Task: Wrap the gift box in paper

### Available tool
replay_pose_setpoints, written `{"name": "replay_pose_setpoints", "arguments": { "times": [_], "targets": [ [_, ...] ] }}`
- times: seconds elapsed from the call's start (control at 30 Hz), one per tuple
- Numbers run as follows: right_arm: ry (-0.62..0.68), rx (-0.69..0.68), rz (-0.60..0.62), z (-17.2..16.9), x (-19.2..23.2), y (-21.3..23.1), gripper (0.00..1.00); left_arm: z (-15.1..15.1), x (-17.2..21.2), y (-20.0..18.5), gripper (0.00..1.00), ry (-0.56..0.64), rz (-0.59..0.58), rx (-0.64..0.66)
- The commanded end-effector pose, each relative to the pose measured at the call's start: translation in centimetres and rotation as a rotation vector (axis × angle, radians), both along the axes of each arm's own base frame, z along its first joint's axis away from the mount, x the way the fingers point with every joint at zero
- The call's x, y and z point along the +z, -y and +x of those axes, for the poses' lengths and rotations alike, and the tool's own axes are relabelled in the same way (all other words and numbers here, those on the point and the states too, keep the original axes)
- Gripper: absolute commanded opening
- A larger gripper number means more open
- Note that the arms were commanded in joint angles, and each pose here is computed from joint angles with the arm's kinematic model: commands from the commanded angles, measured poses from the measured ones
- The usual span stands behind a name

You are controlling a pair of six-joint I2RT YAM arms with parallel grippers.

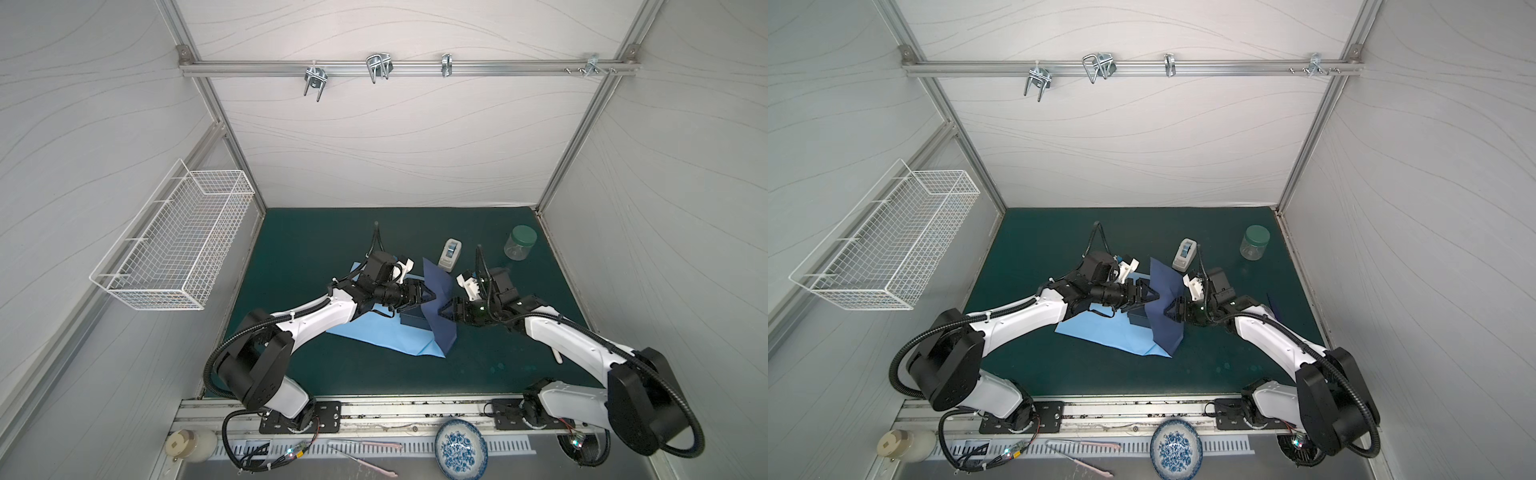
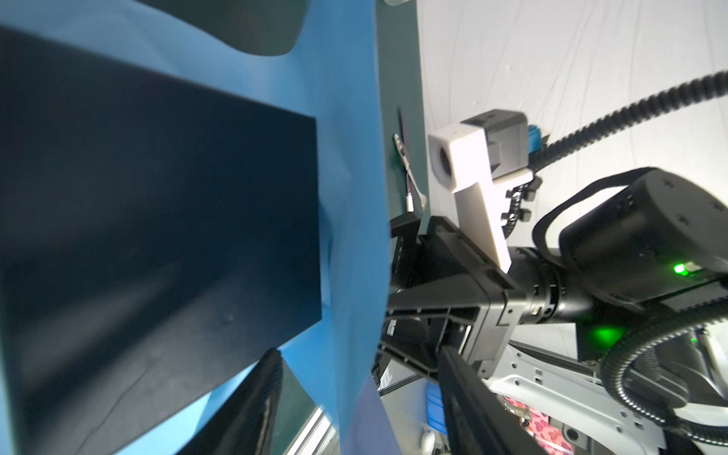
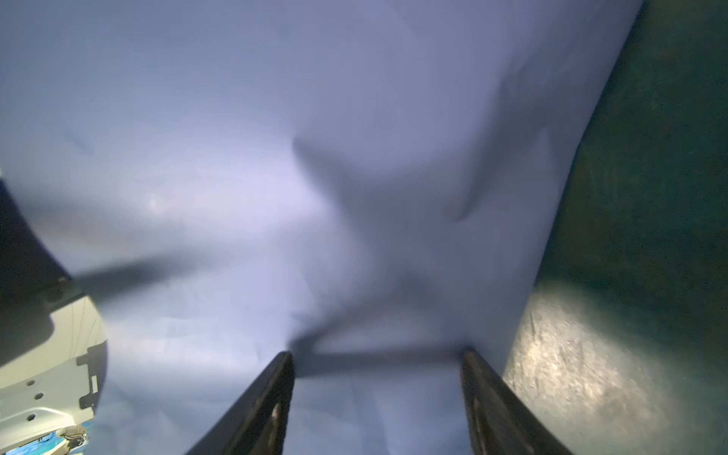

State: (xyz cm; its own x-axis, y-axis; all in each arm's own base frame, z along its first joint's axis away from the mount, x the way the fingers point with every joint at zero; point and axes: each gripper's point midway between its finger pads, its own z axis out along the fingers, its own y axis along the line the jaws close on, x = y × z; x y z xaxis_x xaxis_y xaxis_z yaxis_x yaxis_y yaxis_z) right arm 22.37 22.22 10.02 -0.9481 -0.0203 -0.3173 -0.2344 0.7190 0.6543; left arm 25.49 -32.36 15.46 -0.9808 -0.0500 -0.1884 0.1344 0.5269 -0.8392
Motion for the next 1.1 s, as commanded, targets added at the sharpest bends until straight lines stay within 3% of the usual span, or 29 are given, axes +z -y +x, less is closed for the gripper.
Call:
{"name": "replay_pose_setpoints", "arguments": {
  "times": [0.0,0.17,0.27,0.53,0.63,0.83,1.07],
  "targets": [
    [0.024,-0.010,0.009,0.7,0.5,-0.5,0.68,-0.1,0.3,-0.6,0.67,0.024,0.039,0.052],
    [0.029,-0.014,0.006,1.0,0.4,-0.6,0.67,-0.6,-0.3,0.4,0.61,0.006,0.046,0.040],
    [0.031,-0.014,0.004,1.1,0.3,-0.8,0.67,-0.5,-0.8,0.9,0.52,0.000,0.062,0.028],
    [0.036,-0.017,0.000,1.6,0.5,-1.0,0.67,0.2,-1.1,0.9,0.15,0.046,0.086,0.023],
    [0.079,-0.016,-0.046,1.7,1.5,0.0,0.72,1.1,-0.6,-0.1,0.02,0.062,0.084,-0.001],
    [0.132,-0.037,-0.125,0.5,2.0,2.3,0.81,1.8,-0.3,-1.4,0.00,0.065,0.104,-0.075],
    [0.110,-0.049,-0.115,0.0,1.7,2.4,0.86,3.6,-0.5,-2.5,0.00,0.022,0.080,-0.067]
  ]
}}
